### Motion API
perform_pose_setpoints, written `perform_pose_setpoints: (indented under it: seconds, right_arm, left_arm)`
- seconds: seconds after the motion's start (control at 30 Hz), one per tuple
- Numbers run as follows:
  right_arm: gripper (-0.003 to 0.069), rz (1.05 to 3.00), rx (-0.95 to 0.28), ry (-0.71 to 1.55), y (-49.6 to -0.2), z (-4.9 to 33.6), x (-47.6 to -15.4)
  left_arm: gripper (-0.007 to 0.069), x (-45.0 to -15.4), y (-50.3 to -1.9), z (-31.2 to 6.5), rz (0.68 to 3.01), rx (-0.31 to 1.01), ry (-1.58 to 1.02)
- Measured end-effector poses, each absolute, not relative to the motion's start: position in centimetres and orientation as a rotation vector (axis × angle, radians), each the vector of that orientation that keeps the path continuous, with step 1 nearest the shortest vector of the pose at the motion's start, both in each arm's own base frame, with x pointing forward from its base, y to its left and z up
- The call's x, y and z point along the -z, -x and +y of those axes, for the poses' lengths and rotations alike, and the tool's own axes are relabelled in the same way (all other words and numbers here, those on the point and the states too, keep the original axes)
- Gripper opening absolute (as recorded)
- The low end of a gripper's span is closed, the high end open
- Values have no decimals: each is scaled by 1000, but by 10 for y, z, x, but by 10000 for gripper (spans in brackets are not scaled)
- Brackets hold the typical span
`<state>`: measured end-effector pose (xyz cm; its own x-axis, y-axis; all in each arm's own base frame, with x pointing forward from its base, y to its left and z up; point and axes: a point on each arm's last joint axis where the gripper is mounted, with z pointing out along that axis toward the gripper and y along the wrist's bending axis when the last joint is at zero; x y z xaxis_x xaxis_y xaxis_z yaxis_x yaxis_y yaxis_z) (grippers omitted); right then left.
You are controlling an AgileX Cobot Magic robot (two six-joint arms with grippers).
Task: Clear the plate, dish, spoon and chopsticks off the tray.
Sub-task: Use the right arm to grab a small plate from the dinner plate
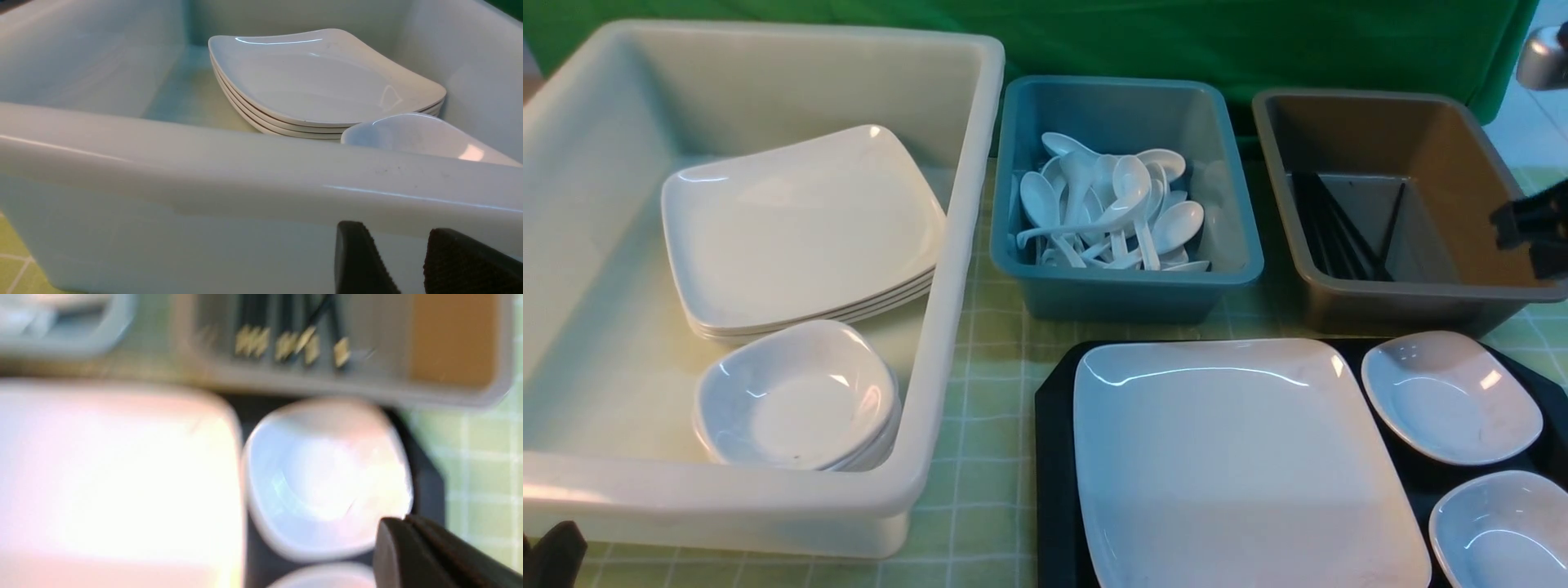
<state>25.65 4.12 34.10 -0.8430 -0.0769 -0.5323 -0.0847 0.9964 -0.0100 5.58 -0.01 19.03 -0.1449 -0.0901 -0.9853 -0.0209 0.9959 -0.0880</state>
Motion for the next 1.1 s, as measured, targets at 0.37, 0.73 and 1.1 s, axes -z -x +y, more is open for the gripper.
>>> perform_pose_setpoints:
  seconds: [0.37,0.73,1.1]
  right_arm:
    - [6,2752,-66,183,-162,38,-279]
    - [282,2872,-109,301,-150,40,-217]
    - [302,2969,-53,429,-188,48,-185]
  left_arm:
    - [229,-190,-56,0,1716,60,83]
    - [229,-190,-56,0,1717,60,83]
    - [229,-190,-56,0,1717,60,83]
